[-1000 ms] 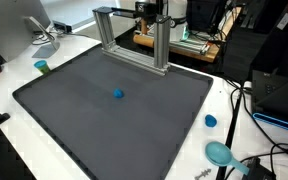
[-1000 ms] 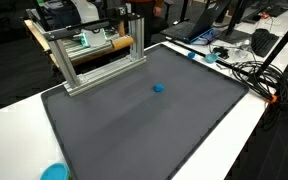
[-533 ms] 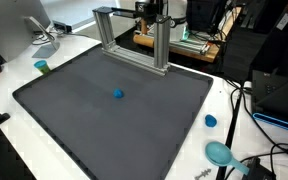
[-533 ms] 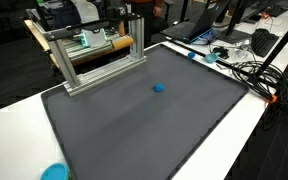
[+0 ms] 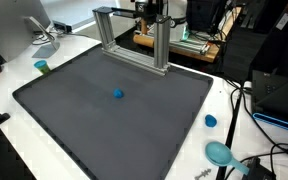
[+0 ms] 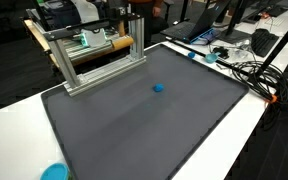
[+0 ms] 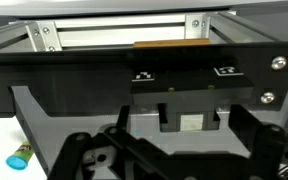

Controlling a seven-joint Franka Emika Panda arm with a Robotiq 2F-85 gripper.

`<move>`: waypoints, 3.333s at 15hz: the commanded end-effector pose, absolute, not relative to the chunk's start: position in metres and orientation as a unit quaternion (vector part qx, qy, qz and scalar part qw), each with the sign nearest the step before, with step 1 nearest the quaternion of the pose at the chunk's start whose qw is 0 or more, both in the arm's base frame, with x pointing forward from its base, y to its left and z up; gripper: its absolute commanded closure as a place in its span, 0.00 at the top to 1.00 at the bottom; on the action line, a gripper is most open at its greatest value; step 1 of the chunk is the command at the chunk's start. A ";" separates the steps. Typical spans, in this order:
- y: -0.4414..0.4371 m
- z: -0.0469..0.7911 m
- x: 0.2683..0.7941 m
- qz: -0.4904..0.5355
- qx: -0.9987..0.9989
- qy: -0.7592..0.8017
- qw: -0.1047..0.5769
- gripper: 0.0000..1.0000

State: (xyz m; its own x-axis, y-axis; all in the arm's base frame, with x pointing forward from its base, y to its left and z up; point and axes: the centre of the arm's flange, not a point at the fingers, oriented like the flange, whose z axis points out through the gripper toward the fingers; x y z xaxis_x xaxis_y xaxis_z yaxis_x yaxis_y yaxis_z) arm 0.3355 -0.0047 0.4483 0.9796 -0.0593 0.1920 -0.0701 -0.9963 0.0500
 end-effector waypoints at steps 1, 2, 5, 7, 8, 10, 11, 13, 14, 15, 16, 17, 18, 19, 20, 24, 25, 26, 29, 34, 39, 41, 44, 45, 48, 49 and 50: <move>0.001 0.443 0.338 0.096 0.994 -0.042 0.037 1.00; 0.003 0.442 0.339 0.098 0.994 -0.041 0.038 1.00; 0.008 0.441 0.339 0.099 0.994 -0.030 0.042 1.00; 0.010 0.440 0.340 0.096 0.994 -0.023 0.046 1.00; 0.011 0.439 0.340 0.092 0.994 -0.025 0.046 1.00; 0.012 0.437 0.341 0.086 0.995 -0.024 0.044 1.00; 0.012 0.436 0.341 0.083 0.995 -0.023 0.041 1.00; 0.012 0.433 0.341 0.080 0.996 -0.022 0.041 0.88; 0.012 0.432 0.341 0.078 0.996 -0.021 0.041 0.84; 0.013 0.431 0.341 0.076 0.996 -0.021 0.040 0.78; 0.013 0.429 0.340 0.075 0.996 -0.020 0.040 0.72; 0.014 0.429 0.339 0.075 0.996 -0.020 0.040 0.69; 0.014 0.428 0.339 0.074 0.996 -0.020 0.040 0.70; 0.015 0.428 0.339 0.074 0.996 -0.020 0.040 0.72; 0.015 0.427 0.338 0.074 0.996 -0.020 0.041 0.73; 0.015 0.429 0.335 0.077 0.996 -0.021 0.040 0.85; 0.015 0.430 0.334 0.078 0.996 -0.022 0.040 0.82; 0.015 0.430 0.333 0.078 0.996 -0.021 0.039 0.76; 0.013 0.432 0.332 0.076 0.996 -0.017 0.031 0.46; 0.008 0.434 0.333 0.076 0.997 -0.017 0.023 0.34; 0.010 0.435 0.330 0.061 0.998 0.013 0.013 0.83; 0.012 0.435 0.329 0.053 0.998 0.022 0.013 0.71; 0.009 0.439 0.330 0.049 0.998 0.023 0.014 0.42; 0.007 0.441 0.331 0.052 0.998 0.021 0.016 0.35; 0.008 0.441 0.333 0.054 0.998 0.020 0.016 0.28; 0.008 0.440 0.334 0.056 0.998 0.020 0.015 0.28; 0.009 0.440 0.334 0.058 0.998 0.021 0.015 0.28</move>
